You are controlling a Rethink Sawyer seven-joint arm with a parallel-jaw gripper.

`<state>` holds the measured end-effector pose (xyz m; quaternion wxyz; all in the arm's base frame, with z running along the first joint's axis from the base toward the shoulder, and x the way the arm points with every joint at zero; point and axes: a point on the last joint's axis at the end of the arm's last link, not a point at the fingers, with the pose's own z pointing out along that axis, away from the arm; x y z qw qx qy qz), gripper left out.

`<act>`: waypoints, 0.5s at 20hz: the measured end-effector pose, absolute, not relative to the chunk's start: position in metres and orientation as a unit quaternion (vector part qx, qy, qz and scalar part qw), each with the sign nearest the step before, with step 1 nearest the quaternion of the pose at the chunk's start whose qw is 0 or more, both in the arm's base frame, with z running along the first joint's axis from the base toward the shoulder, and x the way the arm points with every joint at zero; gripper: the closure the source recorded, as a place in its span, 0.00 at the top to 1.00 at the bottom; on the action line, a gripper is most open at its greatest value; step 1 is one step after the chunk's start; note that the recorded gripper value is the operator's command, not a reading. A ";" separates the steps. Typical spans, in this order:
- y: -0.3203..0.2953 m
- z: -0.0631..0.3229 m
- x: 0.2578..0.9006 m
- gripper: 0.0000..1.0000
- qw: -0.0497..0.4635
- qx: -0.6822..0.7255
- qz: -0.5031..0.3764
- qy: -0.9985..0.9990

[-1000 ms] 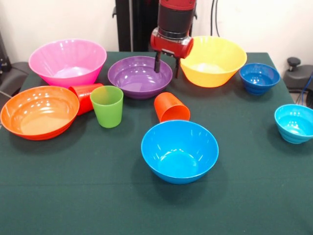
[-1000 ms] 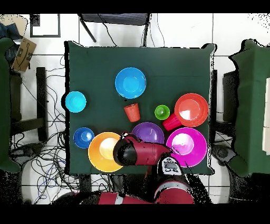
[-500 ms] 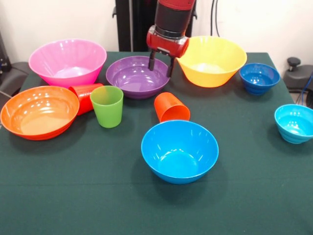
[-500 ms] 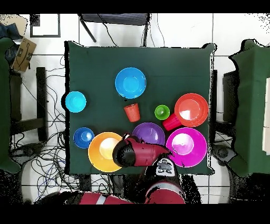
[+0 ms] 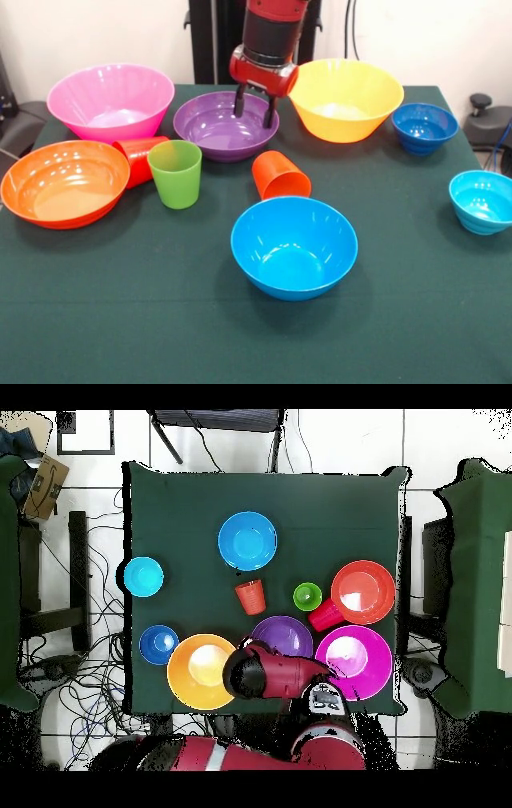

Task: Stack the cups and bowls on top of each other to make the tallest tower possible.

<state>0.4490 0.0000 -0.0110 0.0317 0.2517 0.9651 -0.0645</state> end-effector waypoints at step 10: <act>-0.008 -0.016 0.465 1.00 0.033 0.278 -0.021 0.960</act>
